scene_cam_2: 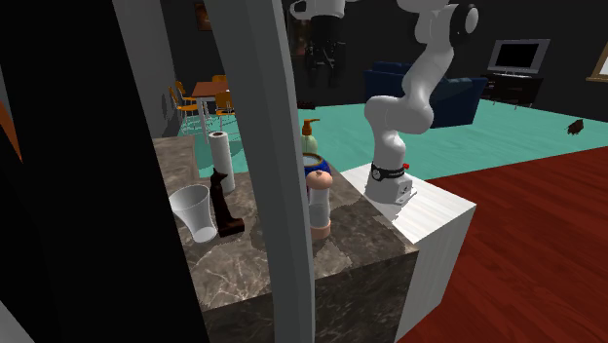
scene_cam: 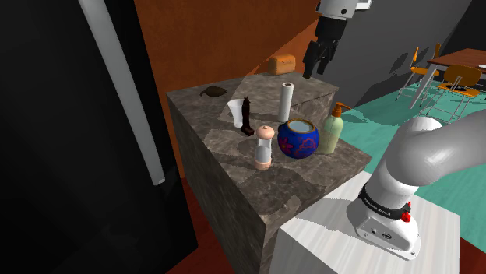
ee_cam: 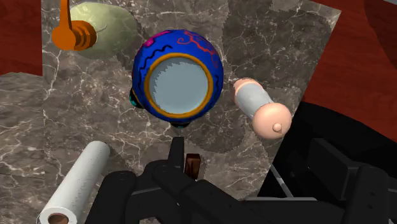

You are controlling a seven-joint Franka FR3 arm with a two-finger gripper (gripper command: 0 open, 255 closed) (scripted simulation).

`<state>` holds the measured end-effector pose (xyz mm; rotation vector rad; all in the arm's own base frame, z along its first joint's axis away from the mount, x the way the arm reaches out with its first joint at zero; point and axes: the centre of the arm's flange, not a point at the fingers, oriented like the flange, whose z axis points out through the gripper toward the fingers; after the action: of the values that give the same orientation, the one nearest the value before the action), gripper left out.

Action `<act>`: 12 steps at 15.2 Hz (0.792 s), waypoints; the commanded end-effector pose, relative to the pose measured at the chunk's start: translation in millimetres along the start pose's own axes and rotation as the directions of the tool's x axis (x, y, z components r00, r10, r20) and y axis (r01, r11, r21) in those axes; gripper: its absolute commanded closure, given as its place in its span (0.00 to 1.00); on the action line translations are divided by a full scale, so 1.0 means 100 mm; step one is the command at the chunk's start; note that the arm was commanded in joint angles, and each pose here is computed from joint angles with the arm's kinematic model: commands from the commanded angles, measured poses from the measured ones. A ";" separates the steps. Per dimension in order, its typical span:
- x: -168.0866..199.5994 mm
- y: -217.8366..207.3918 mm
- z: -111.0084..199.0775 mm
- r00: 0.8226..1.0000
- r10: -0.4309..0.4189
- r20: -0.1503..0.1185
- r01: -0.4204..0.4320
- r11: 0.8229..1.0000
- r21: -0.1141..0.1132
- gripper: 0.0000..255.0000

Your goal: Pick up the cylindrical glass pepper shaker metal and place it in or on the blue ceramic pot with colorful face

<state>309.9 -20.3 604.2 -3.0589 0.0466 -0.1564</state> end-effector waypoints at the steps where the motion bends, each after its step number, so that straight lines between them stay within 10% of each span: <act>1: 0.00 0.00 0.00 1.000 0.000 0.000 0.000 1.000 0.000 0.00; 12: 0.37 -1.01 1.21 0.995 -0.085 0.045 0.091 0.983 -0.158 0.00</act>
<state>357.0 77.1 508.0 -3.2109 -0.0701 -0.1069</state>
